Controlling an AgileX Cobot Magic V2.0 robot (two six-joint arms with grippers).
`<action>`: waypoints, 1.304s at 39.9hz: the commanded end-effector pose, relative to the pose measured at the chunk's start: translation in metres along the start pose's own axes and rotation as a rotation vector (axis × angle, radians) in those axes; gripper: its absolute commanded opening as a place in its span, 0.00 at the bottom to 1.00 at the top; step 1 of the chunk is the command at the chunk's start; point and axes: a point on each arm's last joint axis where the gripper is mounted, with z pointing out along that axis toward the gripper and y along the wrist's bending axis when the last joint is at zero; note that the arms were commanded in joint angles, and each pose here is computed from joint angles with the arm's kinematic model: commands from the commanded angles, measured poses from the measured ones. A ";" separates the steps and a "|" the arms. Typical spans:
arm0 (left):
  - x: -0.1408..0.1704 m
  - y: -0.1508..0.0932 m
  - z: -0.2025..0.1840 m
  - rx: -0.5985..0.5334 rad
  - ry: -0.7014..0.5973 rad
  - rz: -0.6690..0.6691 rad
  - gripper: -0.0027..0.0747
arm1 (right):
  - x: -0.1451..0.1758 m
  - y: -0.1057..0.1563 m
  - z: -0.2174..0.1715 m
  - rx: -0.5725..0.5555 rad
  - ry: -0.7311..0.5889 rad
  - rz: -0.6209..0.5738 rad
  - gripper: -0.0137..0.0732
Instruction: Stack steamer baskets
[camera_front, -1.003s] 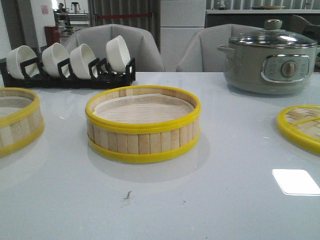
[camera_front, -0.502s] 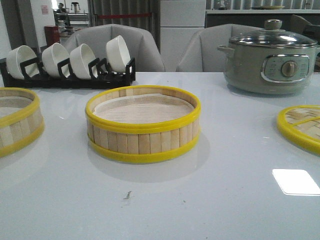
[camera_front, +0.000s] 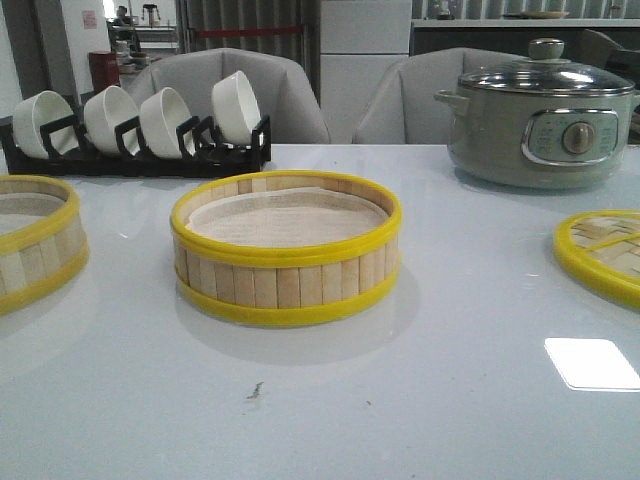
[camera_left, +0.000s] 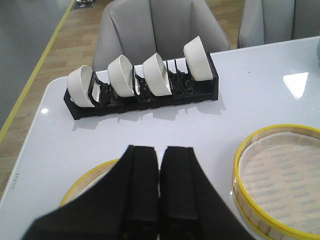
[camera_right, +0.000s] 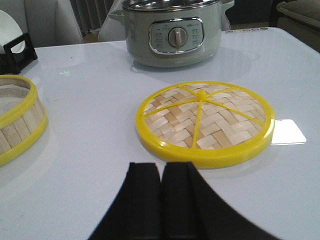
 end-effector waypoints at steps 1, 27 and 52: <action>-0.016 -0.001 -0.008 0.020 -0.120 0.006 0.15 | -0.013 0.002 -0.003 -0.015 -0.115 -0.016 0.24; -0.016 0.000 -0.008 0.008 -0.110 0.018 0.15 | -0.028 0.004 -0.006 -0.035 -0.279 -0.059 0.24; -0.013 0.003 -0.008 -0.032 -0.081 0.061 0.15 | -0.101 0.017 -0.002 -0.053 -0.151 0.215 0.24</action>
